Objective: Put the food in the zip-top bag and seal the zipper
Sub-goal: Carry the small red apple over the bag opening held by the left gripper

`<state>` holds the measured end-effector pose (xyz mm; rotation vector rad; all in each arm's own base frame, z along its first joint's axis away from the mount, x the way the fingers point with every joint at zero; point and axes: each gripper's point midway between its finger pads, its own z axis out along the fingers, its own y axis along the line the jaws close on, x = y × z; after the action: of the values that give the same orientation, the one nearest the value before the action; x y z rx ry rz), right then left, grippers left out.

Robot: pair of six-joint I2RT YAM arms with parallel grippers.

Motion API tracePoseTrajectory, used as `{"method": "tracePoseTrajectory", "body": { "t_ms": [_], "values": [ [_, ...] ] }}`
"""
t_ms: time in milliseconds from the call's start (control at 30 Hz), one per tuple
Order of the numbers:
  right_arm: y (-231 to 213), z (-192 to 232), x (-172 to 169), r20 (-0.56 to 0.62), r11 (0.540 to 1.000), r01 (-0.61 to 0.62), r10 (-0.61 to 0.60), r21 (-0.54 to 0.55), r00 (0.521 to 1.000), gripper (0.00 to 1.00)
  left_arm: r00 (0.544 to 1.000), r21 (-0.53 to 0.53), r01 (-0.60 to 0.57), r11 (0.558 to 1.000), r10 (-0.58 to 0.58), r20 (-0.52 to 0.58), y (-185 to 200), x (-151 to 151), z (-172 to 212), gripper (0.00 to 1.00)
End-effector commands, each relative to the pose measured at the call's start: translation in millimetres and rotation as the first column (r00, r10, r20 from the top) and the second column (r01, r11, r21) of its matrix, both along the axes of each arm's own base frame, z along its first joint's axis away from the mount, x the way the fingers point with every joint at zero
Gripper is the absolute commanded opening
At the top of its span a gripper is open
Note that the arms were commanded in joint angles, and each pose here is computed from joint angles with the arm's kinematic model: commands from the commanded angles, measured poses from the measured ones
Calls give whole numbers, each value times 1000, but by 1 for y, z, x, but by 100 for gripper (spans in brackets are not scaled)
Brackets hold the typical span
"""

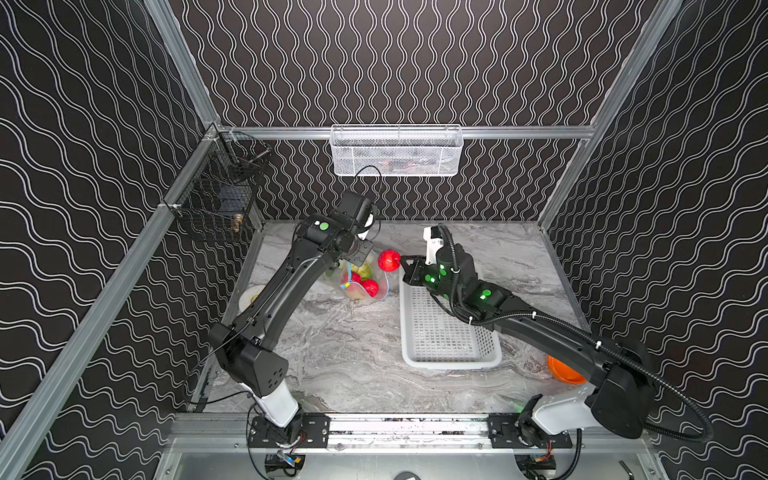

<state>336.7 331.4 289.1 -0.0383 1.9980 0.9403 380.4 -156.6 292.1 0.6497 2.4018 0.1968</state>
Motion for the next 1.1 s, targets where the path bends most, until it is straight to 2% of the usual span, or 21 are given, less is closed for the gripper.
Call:
{"method": "tracePoseTrajectory", "body": {
  "t_ms": [0,533,800,1067],
  "values": [
    [11,14,-1,31,999,-26,25,44,999,0,1000,-40,-4,999,4,8,0,-1,4,0],
    [49,19,-12,19,993,-100,99,56,995,0,1000,-95,-27,995,28,11,11,-2,11,0],
    [69,9,-10,-16,992,-119,119,49,993,0,1000,-117,-26,993,28,10,13,-4,14,0],
    [75,-7,0,-43,998,-60,59,-8,997,0,1000,-135,-26,991,25,-4,11,-2,13,0]
  ]
}}
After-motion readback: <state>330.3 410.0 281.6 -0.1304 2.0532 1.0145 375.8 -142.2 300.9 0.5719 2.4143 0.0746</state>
